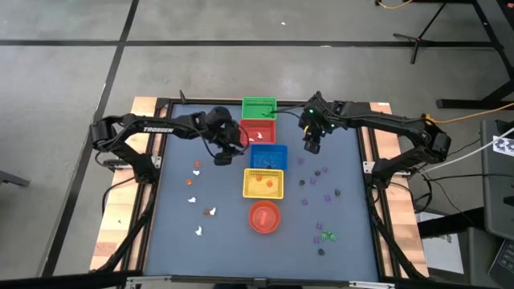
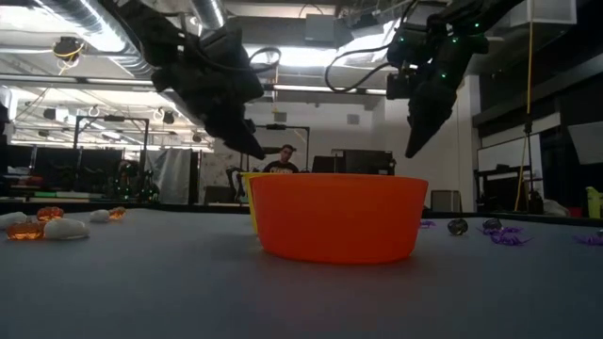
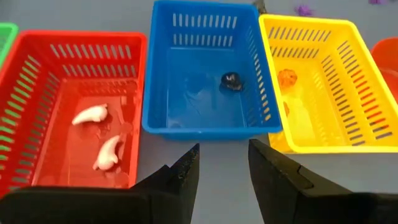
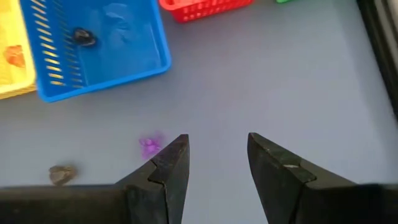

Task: Sort Halloween decoration
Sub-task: Put the black skull toy into the blue bin

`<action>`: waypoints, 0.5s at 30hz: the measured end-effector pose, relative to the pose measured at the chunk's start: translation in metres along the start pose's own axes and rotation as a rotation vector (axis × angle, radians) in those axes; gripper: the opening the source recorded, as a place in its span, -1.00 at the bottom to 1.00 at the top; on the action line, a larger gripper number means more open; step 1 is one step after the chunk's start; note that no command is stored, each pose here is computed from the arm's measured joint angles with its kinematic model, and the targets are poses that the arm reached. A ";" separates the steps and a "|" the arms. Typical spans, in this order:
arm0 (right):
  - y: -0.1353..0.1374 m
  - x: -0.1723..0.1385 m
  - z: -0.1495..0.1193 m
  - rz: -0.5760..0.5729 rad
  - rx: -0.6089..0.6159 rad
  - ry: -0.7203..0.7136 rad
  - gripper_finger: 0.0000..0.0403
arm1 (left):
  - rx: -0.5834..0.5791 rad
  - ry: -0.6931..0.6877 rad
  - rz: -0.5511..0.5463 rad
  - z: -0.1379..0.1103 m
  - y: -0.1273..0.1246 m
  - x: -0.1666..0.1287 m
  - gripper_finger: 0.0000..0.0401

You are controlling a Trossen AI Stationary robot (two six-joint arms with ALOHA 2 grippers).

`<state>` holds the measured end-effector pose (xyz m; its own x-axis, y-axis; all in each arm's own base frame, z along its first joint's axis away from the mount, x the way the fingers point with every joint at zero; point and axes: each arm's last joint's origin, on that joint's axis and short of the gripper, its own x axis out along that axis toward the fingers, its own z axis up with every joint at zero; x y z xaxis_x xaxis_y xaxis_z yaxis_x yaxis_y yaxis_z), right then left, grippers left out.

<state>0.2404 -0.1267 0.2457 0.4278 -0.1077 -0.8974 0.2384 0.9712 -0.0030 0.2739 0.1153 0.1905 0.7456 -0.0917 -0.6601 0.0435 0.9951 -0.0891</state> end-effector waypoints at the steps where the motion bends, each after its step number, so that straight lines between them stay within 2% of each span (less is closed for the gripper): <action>1: 0.000 0.000 0.000 0.008 0.000 -0.002 -0.20 | 0.007 -0.008 0.000 0.001 -0.001 0.000 -0.39; 12: 0.001 0.000 -0.002 0.021 0.028 0.019 -0.20 | 0.036 -0.019 -0.022 0.005 -0.010 0.004 -0.39; 15: 0.003 0.000 -0.006 0.068 0.040 0.055 -0.20 | 0.037 -0.018 -0.019 0.005 -0.010 0.004 -0.39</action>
<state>0.2359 -0.1225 0.2431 0.3961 -0.0292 -0.9177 0.2452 0.9666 0.0751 0.2799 0.1051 0.1921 0.7562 -0.1101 -0.6451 0.0823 0.9939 -0.0732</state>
